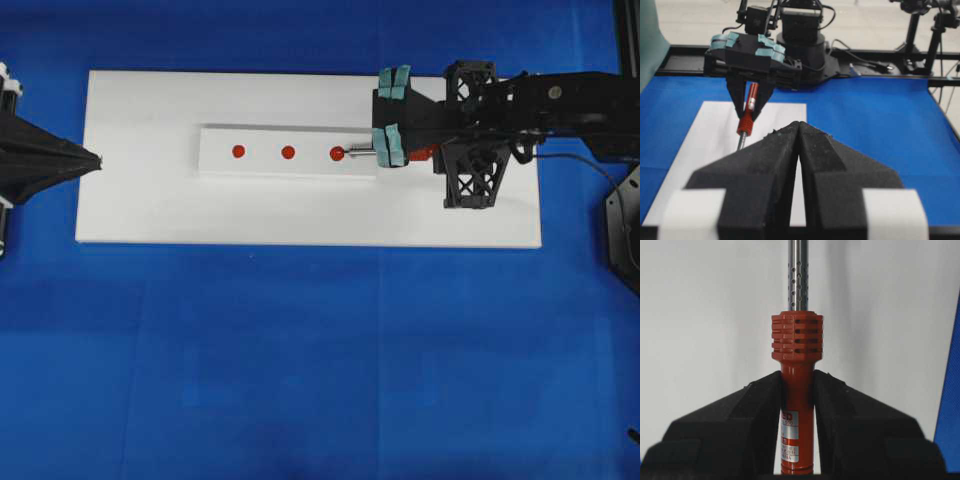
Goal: Touch the tip of the soldering iron to the mark.
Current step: 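Lower the iron tip onto the right red dot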
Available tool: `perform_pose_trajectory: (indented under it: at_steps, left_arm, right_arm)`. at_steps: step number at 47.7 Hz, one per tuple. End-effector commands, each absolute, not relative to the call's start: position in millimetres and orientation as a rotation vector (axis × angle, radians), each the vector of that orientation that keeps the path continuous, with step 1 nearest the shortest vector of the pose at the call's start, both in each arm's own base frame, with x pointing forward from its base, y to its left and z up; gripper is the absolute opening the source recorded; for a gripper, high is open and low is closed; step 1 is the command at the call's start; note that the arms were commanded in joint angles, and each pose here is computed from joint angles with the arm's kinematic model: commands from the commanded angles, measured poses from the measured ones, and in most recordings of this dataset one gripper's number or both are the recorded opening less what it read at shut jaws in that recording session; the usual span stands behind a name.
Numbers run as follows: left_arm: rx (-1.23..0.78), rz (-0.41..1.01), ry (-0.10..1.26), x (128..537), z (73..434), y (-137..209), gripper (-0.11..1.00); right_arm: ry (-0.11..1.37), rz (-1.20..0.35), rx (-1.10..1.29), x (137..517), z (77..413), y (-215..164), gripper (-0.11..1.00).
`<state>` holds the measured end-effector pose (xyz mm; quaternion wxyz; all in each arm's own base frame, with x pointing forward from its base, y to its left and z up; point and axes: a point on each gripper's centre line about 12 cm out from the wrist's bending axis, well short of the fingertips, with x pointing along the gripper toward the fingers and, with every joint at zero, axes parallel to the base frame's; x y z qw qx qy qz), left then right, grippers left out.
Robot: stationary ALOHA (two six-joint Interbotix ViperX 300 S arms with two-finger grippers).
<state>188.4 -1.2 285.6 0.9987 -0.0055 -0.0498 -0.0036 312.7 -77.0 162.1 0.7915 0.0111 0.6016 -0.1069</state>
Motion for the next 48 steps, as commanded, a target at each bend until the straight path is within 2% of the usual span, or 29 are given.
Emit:
perform_pose_trajectory:
  at_steps: [1, 48]
  left_arm:
    - [-0.01, -0.009, -0.117, 189.3, 290.5, -1.6, 0.0]
    - [-0.01, -0.009, -0.117, 189.3, 290.5, -1.6, 0.0]
  right_arm:
    - [1.273, -0.23, 0.023, 315.4, 167.4, -77.3, 0.06]
    - [1.262, -0.229, 0.035, 316.0, 166.4, -76.4, 0.06]
